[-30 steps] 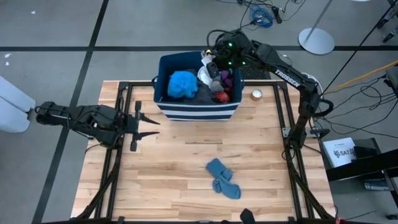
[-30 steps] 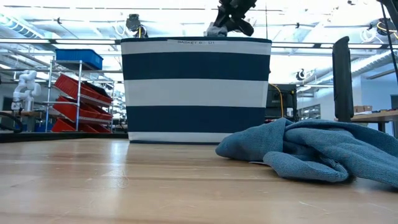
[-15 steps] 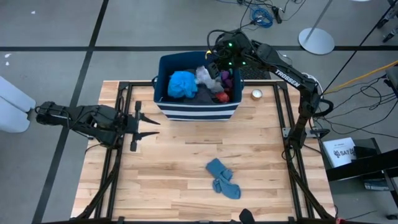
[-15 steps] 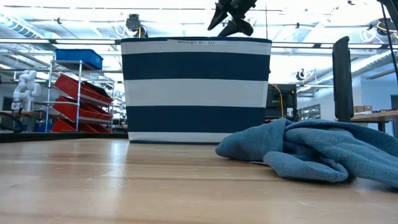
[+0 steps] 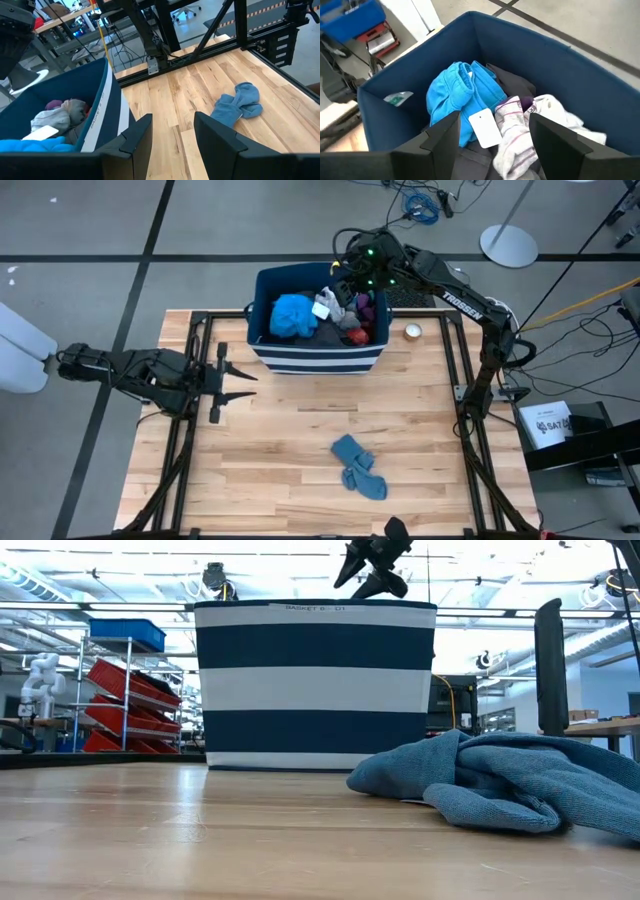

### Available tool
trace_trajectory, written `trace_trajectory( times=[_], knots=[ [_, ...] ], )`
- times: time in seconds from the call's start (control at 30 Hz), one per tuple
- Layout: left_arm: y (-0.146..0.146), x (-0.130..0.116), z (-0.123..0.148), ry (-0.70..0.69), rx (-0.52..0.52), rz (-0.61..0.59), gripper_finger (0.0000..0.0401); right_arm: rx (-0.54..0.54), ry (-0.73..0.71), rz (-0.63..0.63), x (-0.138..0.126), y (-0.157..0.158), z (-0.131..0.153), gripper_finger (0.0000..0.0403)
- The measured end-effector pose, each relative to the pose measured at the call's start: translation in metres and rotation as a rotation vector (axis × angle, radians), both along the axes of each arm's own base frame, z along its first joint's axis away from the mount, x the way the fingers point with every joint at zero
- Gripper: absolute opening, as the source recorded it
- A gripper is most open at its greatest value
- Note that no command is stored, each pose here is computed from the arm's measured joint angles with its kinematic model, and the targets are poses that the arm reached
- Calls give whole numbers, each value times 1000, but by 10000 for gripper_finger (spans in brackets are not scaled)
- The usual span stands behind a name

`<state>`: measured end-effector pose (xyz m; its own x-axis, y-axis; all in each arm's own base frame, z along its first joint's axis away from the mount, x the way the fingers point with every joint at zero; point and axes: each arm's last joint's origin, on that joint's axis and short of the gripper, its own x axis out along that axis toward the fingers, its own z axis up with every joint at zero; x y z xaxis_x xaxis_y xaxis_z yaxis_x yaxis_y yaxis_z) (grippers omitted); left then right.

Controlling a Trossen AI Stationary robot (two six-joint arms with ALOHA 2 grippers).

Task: Sort clothes
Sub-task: Put the blue sock into the blue laundry bin

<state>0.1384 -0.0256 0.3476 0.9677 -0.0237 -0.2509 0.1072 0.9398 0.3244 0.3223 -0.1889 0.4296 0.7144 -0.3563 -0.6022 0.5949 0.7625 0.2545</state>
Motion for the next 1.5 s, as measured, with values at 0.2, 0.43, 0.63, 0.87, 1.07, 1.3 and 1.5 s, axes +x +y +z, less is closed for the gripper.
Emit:
trace_trajectory(
  times=[0.2,0.43,0.63,0.87,1.07,1.3,1.5],
  knots=[
    [0,0,0,0,1,0,155,120,-59,-82,0,1,0,224],
    [0,0,0,0,1,-2,155,197,-91,-2,3,6,0,224],
    [-1,0,0,2,-10,-43,155,232,-75,124,13,29,-1,224],
    [-4,0,0,11,-65,-101,155,259,10,260,27,78,-6,224],
    [-4,2,-1,19,-83,-95,155,281,97,388,35,129,-11,224],
    [-5,5,-3,34,-82,-94,155,245,144,476,39,191,-13,224],
    [-6,10,-6,55,-79,-93,155,177,237,481,31,234,-18,224]
  ],
)
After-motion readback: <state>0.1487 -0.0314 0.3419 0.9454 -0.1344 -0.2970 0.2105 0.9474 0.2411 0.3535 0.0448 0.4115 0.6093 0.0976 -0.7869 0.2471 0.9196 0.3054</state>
